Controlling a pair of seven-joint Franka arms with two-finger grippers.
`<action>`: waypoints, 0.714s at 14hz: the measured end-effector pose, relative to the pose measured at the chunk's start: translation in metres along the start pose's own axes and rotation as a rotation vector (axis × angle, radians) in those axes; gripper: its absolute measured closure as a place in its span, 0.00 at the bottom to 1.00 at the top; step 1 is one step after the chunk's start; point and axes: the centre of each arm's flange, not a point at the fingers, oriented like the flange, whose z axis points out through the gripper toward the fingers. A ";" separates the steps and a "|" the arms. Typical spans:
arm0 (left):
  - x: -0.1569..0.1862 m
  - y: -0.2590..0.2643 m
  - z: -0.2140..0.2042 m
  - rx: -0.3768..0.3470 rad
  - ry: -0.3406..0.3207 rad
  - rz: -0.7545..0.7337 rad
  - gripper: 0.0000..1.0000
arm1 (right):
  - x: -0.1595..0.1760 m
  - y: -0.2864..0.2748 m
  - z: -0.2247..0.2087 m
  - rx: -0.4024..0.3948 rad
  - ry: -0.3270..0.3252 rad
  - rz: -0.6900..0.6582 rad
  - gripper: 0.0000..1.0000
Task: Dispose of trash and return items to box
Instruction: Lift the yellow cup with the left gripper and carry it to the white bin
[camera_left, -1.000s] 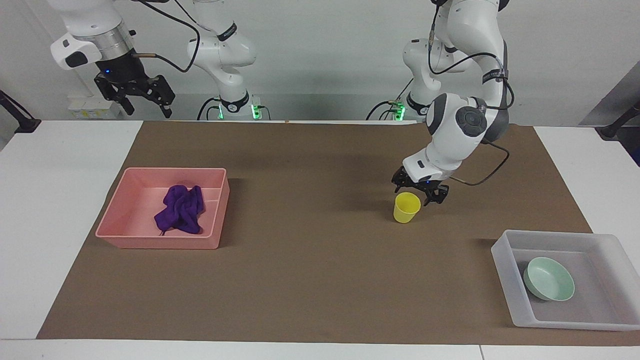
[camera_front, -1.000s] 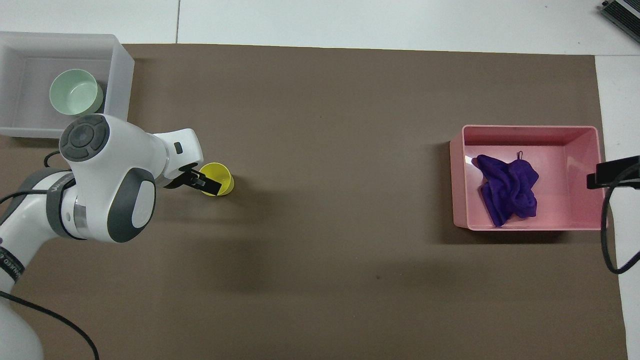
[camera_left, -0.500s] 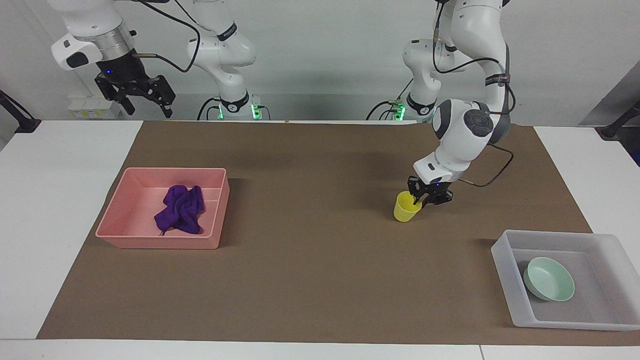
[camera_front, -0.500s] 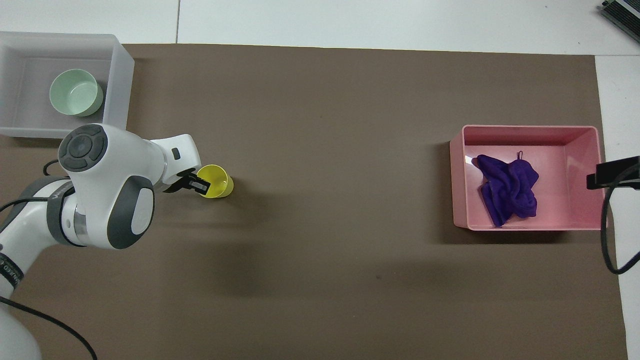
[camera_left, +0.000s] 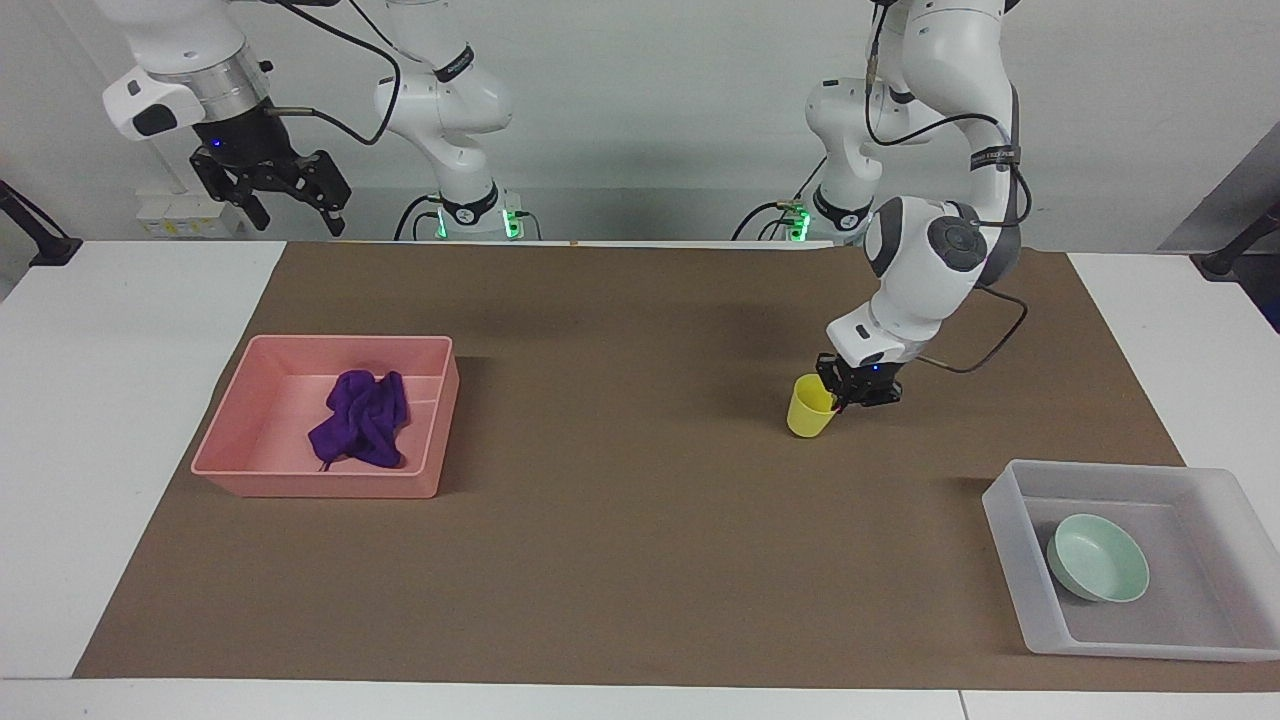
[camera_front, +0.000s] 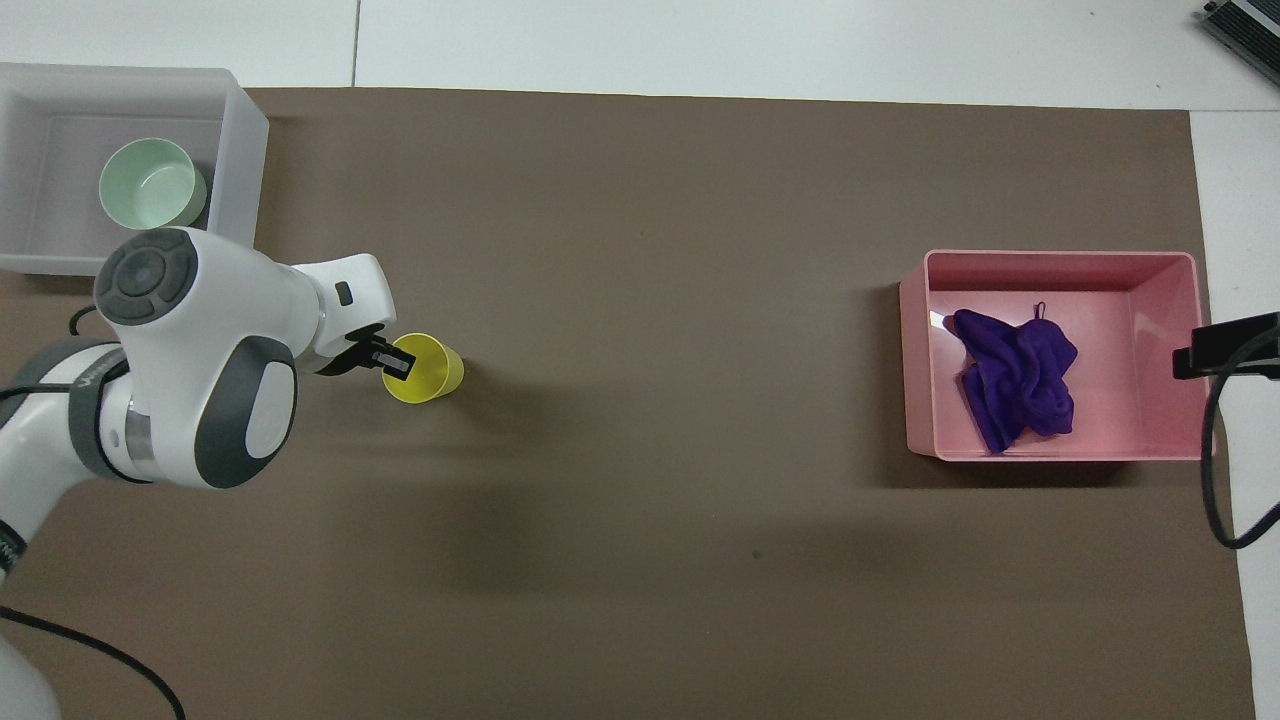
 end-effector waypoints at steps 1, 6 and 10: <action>0.005 -0.008 -0.022 -0.003 0.002 -0.011 0.98 | 0.000 0.000 0.000 0.000 0.000 0.000 0.00; -0.003 -0.092 -0.123 0.031 0.060 -0.135 0.98 | 0.000 0.000 0.000 0.000 0.000 0.000 0.00; -0.021 -0.180 -0.176 0.105 0.137 -0.253 0.98 | 0.000 0.000 0.000 0.000 0.000 0.000 0.00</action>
